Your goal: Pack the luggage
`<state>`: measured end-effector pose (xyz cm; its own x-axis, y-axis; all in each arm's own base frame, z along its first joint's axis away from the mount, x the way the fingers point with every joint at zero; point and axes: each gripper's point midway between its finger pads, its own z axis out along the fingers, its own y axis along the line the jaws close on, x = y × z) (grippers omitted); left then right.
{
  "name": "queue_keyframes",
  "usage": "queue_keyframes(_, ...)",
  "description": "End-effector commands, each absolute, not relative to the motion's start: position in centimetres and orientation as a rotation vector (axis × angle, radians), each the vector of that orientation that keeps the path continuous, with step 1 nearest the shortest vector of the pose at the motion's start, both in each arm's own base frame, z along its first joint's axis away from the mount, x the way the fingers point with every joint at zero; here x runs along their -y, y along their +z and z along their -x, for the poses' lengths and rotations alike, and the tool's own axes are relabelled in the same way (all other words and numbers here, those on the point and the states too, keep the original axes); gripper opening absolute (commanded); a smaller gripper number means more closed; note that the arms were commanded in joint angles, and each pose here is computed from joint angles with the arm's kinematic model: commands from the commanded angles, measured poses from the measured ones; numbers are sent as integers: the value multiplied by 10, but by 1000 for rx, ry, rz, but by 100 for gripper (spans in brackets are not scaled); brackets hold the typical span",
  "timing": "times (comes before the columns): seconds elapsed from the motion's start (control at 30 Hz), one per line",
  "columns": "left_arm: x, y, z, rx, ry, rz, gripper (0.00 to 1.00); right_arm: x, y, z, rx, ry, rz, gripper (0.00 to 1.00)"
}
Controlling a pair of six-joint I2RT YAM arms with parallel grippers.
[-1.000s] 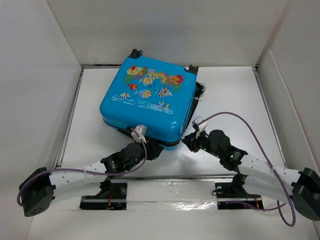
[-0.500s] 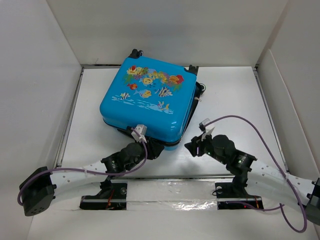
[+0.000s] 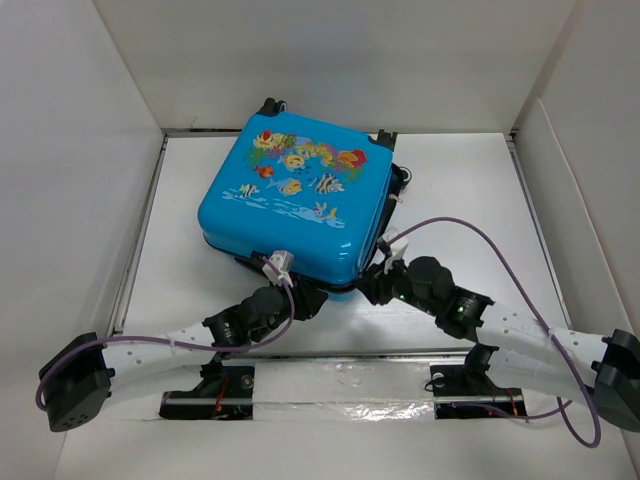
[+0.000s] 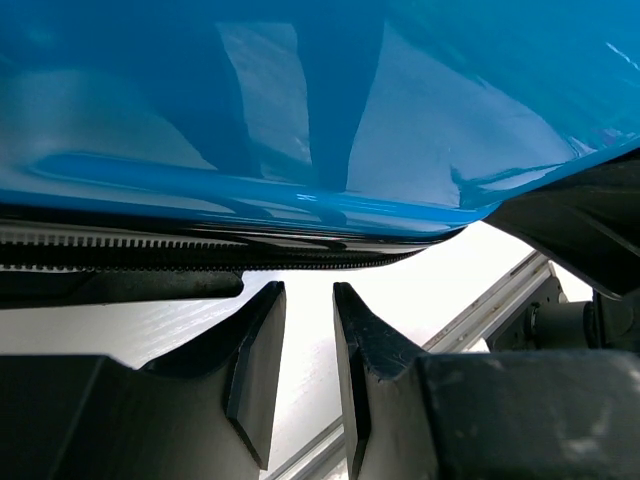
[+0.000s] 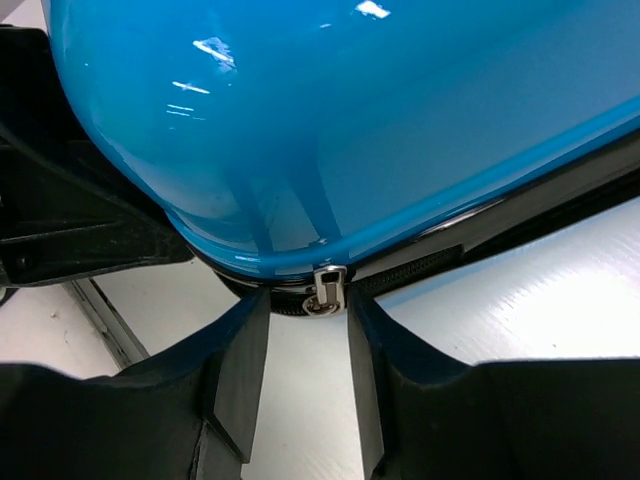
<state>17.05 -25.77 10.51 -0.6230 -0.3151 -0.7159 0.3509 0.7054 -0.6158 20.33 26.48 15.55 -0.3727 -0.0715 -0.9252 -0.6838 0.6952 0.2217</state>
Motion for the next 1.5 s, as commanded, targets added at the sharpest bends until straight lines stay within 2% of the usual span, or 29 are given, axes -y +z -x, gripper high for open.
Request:
queue_keyframes(0.0, 261, 114, -174, -1986, -982, -23, 23, -283, 204, -220, -1695, 787, 538, 39)
queue_keyframes(0.1, 263, 115, -175, -1985, -980, -26, 23, -283, 203, -219, -1667, 808, 500, 32)
queue_keyframes(0.2, 263, 116, -175, -1986, -981, -27, 23, -280, 208, -220, -1624, 829, 445, 20)
queue_keyframes(0.23, 263, 116, -175, -1983, -984, -26, 23, -278, 218, -220, -1584, 849, 418, 11)
queue_keyframes(0.33, 264, 117, -176, -1977, -986, -25, 23, -271, 218, -220, -1574, 852, 370, 0)
queue_keyframes(0.43, 267, 120, -178, -1967, -988, -25, 23, -266, 203, -215, -1622, 825, 372, 0)
queue_keyframes(0.7, 281, 131, -197, -1927, -945, -10, 21, -281, 164, -154, -1722, 986, 465, 0)
queue_keyframes(0.83, 296, 146, -207, -1890, -949, -26, 20, -304, 170, -128, -1730, 1019, 488, 0)
queue_keyframes(1.0, 315, 162, -216, -1866, -953, -63, 20, -338, 196, -118, -1659, 1078, 468, 0)
queue_keyframes(1.17, 313, 156, -212, -1890, -952, -74, 20, -356, 204, -139, -1645, 1011, 303, 0)
queue_keyframes(1.23, 298, 145, -207, -1920, -927, -49, 26, -350, 201, -145, -1655, 987, 247, 0)
queue_keyframes(1.27, 286, 143, -200, -1919, -929, -47, 34, -345, 192, -145, -1667, 970, 250, 0)
queue_keyframes(1.33, 270, 128, -190, -1978, -894, -55, 41, -338, 187, -143, -1689, 954, 270, 0)
queue_keyframes(1.47, 237, 123, -172, -2013, -881, -19, 44, -320, 178, -136, -1766, 917, 297, 0)
